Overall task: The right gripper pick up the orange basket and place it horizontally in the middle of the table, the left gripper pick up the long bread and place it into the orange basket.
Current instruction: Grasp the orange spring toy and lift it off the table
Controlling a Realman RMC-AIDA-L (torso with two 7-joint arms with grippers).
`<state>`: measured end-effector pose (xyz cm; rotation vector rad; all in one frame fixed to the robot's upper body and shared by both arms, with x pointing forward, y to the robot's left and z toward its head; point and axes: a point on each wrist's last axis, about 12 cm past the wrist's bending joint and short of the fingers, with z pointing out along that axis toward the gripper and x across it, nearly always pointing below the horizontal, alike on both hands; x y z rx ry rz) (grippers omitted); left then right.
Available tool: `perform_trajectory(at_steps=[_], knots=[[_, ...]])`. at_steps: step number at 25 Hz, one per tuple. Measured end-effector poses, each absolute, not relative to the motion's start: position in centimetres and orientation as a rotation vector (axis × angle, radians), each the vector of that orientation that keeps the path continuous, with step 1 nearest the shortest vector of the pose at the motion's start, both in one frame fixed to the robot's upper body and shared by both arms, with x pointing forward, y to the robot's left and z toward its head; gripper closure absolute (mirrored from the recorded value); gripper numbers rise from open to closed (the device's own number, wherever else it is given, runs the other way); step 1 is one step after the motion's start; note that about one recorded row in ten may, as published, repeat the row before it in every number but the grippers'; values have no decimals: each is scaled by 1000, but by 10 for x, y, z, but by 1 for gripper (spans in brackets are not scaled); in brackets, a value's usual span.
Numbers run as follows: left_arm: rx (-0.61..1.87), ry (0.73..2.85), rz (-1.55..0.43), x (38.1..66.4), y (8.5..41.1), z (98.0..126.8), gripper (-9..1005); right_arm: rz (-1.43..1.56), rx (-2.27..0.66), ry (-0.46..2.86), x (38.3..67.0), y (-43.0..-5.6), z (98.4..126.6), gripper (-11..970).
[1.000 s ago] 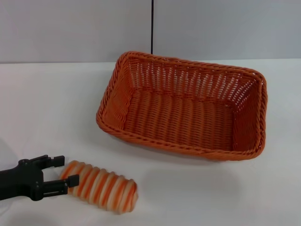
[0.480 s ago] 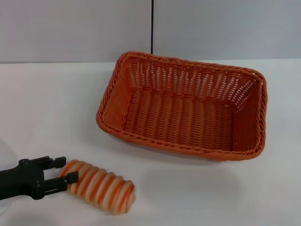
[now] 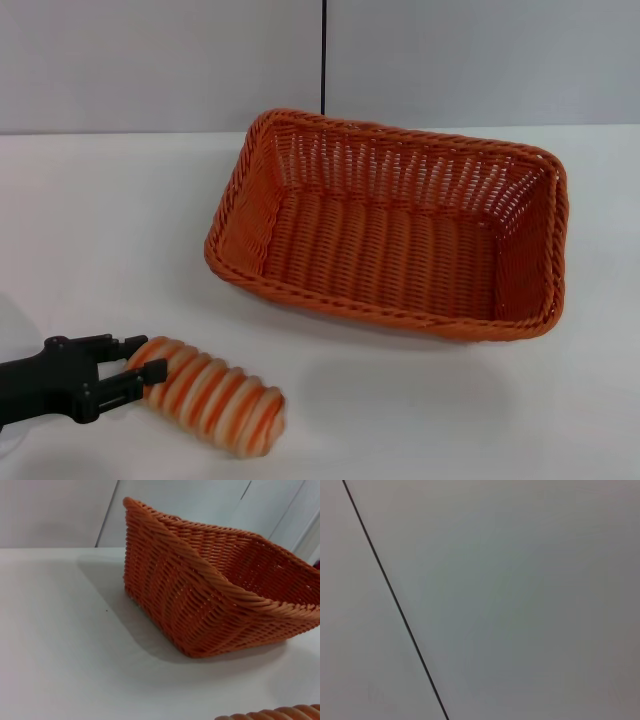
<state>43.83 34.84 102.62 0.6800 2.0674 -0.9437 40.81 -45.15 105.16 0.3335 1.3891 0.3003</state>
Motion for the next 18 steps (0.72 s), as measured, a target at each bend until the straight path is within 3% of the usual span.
perform_trajectory(at_steps=[18], knots=[[685, 2061, -968, 440, 347, 1027, 632, 299, 340, 1380, 412, -451, 1053, 458]])
